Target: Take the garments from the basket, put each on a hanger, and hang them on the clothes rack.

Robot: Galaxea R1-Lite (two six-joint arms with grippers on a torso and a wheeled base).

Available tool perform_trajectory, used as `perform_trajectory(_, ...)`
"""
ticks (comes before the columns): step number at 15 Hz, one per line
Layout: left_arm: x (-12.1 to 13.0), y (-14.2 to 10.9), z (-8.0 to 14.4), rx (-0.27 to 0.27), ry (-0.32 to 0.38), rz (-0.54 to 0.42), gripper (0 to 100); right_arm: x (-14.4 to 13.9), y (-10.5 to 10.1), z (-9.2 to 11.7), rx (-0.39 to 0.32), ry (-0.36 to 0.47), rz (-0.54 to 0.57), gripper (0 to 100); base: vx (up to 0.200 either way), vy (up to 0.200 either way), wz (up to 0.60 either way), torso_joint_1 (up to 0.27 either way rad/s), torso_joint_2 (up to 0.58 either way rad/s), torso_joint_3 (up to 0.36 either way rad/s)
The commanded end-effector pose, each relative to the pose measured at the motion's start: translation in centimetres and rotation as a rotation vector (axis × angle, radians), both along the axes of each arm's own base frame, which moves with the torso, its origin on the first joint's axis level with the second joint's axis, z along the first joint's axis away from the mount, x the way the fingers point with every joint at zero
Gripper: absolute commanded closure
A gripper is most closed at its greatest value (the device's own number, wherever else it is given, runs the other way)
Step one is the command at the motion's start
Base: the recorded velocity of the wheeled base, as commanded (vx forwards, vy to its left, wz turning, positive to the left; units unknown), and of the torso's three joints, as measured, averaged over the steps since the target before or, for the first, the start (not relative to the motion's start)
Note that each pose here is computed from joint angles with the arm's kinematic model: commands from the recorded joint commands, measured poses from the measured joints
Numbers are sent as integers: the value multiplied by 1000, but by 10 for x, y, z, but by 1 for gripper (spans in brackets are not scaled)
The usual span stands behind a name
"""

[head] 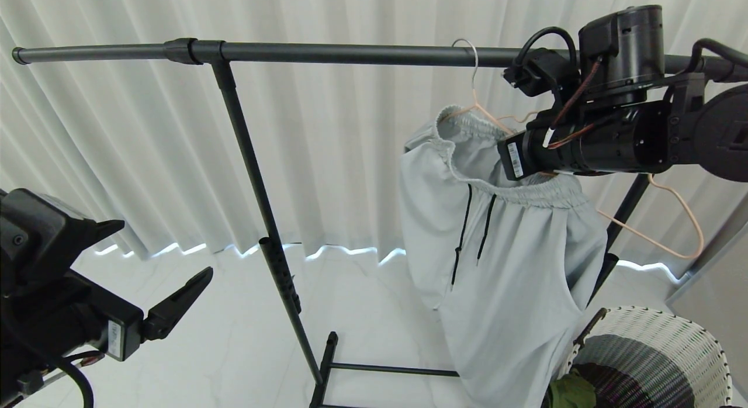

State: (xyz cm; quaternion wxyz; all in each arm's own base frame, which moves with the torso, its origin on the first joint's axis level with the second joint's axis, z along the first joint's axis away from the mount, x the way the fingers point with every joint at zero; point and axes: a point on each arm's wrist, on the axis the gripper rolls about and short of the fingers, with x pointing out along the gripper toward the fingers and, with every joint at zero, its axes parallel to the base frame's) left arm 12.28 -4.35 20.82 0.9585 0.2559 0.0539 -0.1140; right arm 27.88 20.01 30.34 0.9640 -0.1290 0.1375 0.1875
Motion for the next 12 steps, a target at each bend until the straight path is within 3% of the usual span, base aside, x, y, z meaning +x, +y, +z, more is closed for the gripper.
perform_trajectory(1, 0, 0, 0, 0, 1, 1, 0, 2, 2, -2, -3, 3, 0, 100, 0, 0, 0, 0, 0, 0)
perform_trajectory(3, 0, 0, -1, 1, 2, -1, 0, 3, 3, -1, -1, -1, 0, 100, 0, 0, 0, 0, 0, 0)
perform_trajectory(4, 0, 0, -1, -1, 2, -1, 0, 3, 3, -1, -3, 2, 1, 0, 0, 0, 0, 0, 0, 0)
perform_trajectory(7, 0, 0, 0, -1, 1, 1, 0, -3, 0, 5, 16, -12, -1, 0, 0, 0, 0, 0, 0, 0)
perform_trajectory(12, -3, 3, 1, -5, -12, 16, 0, -69, -21, 22, 40, -43, 84, 0, 0, 0, 0, 0, 0, 0)
